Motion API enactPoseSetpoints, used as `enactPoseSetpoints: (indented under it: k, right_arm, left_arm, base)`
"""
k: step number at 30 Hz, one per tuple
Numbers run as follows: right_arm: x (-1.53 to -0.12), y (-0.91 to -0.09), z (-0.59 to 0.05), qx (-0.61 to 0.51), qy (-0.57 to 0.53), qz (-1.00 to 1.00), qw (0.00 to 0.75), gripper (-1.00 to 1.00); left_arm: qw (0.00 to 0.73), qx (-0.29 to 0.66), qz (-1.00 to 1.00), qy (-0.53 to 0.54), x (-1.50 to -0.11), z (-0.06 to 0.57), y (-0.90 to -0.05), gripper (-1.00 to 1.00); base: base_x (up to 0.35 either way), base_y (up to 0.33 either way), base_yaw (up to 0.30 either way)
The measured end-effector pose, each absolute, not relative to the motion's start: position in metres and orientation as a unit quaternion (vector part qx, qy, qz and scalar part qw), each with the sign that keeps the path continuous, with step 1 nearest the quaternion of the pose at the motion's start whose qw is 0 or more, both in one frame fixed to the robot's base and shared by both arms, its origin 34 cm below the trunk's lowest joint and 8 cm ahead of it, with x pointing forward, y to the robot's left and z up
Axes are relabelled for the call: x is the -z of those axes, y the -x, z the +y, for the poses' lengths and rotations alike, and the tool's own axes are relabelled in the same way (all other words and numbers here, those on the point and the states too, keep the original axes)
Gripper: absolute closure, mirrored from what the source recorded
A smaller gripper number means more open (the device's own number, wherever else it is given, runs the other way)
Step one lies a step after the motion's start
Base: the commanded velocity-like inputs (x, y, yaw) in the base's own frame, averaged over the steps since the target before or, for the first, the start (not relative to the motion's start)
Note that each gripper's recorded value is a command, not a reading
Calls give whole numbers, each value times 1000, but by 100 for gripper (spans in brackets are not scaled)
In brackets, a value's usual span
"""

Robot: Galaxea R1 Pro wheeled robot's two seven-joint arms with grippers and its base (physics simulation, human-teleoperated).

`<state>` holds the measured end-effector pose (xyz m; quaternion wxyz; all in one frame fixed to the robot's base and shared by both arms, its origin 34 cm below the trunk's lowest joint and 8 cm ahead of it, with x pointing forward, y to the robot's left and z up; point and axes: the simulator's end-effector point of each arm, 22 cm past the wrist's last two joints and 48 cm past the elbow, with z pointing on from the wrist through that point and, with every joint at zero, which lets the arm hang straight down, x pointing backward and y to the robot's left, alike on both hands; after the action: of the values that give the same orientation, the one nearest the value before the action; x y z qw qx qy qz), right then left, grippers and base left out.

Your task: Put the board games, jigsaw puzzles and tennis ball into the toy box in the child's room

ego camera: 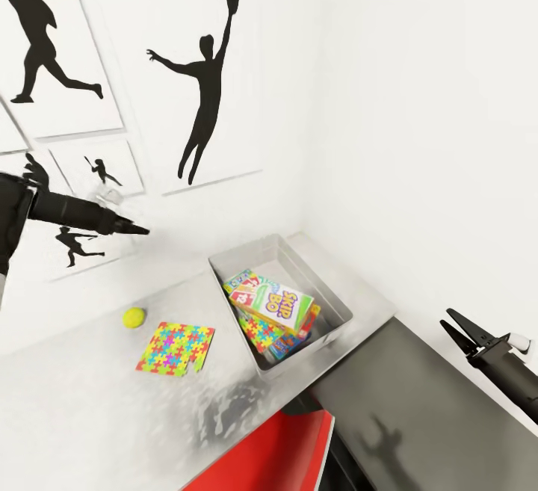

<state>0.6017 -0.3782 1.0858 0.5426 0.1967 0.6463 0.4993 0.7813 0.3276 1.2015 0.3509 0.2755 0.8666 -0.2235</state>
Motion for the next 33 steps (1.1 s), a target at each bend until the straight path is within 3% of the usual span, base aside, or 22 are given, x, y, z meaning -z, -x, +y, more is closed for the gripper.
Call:
enactPoseSetpoints:
  k: [13,26,33]
  right_arm:
    - [-1087,-602,-373,-502,-196,642,545,-100]
    - [-1046,-587,-378,-478,-258,647,536,-100]
    - [-1029,-589,-386,-457,-277,653,537,-100]
  left_arm:
    - [377,540,750,-67,-1096,341,-642,-100]
    - [344,554,757,-31,-1047,330,-620,-100]
    - [344,555,756,-31,-1047,329,-620,-100]
  base:
    - [0,0,0]
    - [-1,0,0]
    - [-172,38,0]
